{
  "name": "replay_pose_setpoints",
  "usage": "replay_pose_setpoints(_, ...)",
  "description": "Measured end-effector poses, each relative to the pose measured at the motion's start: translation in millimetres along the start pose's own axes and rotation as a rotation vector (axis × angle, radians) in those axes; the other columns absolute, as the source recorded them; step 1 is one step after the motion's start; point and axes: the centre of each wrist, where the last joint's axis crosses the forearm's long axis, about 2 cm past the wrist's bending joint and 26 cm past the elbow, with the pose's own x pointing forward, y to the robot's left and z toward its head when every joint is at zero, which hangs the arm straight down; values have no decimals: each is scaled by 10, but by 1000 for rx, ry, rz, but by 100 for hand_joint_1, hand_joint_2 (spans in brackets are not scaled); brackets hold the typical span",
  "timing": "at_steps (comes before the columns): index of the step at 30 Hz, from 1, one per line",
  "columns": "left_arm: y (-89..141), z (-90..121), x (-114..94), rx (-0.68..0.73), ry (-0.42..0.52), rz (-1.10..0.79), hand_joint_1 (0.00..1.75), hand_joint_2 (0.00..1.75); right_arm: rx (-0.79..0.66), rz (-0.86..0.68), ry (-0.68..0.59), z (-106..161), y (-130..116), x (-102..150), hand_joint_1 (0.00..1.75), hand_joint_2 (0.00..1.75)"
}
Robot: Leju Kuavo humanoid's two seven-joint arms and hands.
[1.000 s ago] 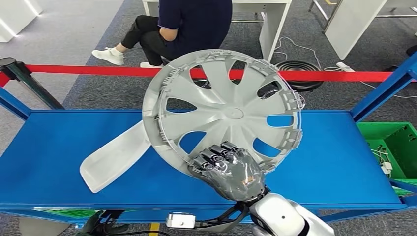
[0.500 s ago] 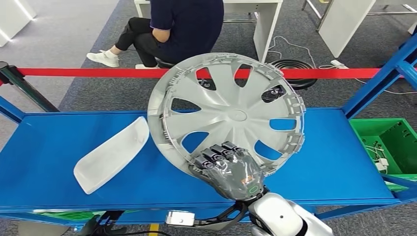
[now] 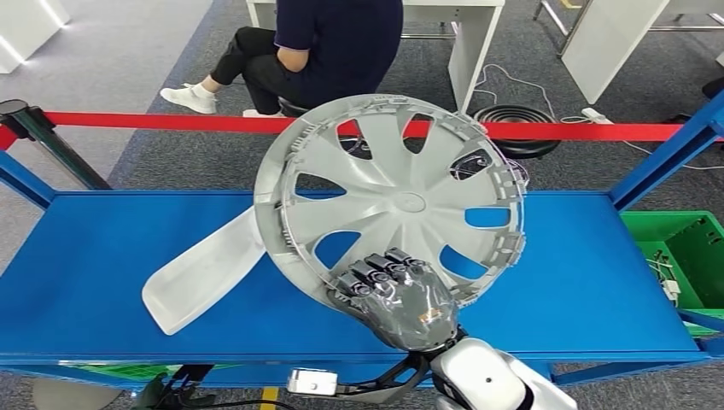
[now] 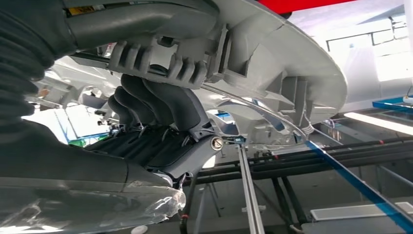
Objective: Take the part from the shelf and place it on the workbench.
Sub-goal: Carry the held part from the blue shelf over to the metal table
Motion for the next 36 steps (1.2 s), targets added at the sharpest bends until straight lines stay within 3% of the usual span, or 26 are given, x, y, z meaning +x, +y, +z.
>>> replay_pose_setpoints(36, 1, 0, 1, 3, 13, -7, 0, 175, 5, -12, 16, 17, 22, 22, 175, 175)
